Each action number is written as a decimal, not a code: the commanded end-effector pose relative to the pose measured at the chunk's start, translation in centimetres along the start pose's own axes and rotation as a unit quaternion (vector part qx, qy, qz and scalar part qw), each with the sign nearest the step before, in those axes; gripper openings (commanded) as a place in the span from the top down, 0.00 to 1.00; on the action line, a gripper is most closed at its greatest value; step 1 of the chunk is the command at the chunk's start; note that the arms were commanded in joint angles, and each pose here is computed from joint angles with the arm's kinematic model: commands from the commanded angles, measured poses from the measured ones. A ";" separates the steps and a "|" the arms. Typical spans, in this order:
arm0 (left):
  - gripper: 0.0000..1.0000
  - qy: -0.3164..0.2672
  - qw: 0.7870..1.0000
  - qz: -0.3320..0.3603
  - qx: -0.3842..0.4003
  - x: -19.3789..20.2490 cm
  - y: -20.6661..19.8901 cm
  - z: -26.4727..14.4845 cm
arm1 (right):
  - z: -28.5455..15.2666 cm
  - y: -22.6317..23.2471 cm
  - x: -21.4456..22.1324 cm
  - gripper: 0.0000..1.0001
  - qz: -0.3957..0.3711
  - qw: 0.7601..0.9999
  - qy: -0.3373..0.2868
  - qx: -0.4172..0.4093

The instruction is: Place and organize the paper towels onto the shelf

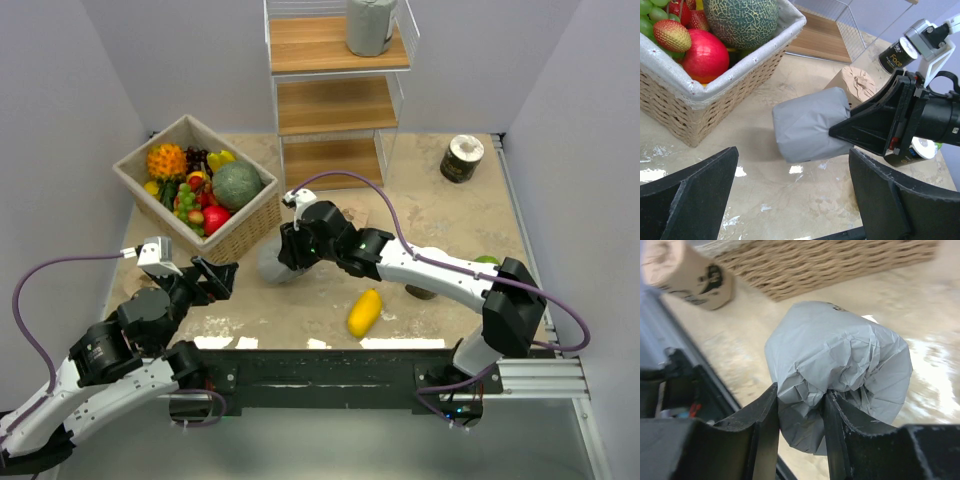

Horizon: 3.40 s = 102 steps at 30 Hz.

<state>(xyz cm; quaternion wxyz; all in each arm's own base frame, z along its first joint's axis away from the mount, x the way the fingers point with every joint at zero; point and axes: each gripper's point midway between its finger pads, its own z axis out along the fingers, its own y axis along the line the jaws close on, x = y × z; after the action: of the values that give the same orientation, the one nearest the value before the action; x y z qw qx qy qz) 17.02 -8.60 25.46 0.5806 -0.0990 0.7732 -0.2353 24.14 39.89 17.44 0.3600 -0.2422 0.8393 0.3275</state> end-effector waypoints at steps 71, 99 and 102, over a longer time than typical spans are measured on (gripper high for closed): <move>0.29 0.337 0.892 0.302 0.031 18.0 -6.4 11.0 | -27.1 -4.4 -4.4 0.26 0.079 0.956 -0.231 0.163; 0.65 0.268 0.908 0.323 0.008 11.6 -7.6 10.9 | -28.1 -3.8 -5.5 0.25 0.070 0.954 -0.251 0.146; 0.66 0.231 0.922 0.310 0.025 7.3 -10.2 10.4 | -28.6 -3.6 -6.5 0.25 0.062 0.953 -0.255 0.150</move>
<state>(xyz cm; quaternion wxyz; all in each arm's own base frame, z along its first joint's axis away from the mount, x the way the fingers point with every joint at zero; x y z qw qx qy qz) 21.69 -22.48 13.00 0.3417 0.2393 0.9076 -0.0465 17.15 17.86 33.47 0.5508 -0.0449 0.7892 0.2679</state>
